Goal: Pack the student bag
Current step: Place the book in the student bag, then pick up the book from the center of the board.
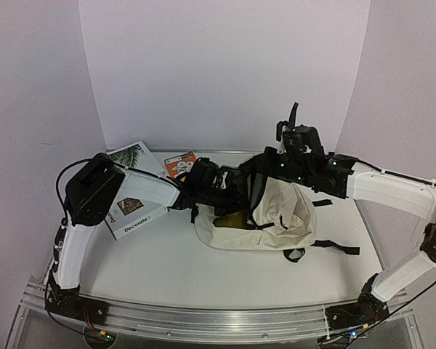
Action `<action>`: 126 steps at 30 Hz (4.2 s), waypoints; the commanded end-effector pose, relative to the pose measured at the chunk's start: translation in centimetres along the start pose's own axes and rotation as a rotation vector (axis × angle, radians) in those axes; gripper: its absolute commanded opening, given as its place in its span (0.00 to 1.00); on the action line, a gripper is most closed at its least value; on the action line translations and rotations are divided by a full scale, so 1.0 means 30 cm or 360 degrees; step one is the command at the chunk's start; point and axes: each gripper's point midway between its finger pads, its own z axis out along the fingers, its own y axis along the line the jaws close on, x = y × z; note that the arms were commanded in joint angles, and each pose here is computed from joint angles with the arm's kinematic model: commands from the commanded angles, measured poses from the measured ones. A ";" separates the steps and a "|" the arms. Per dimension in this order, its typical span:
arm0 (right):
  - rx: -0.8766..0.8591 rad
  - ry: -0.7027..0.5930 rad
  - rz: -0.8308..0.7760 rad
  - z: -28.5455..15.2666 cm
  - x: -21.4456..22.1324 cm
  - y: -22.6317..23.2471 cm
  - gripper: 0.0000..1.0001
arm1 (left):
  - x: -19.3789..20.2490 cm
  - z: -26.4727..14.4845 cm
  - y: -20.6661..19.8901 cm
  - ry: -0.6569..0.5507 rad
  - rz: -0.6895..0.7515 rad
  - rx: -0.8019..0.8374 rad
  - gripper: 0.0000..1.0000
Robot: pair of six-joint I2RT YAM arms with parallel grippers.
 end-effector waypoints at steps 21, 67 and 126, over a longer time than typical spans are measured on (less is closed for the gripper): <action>-0.0157 -0.0258 0.0083 -0.068 -0.153 0.087 0.00 | -0.058 -0.257 -0.172 -0.0152 0.0452 -0.0185 0.62; -0.0099 -0.0233 0.0068 -0.052 -0.117 0.050 0.00 | -0.128 -1.470 0.764 -0.1312 -0.0767 -0.0606 0.72; -0.0148 -0.0071 -0.0088 -0.069 0.010 0.018 0.97 | -0.090 -1.516 0.102 -0.1065 0.0256 -0.0074 0.00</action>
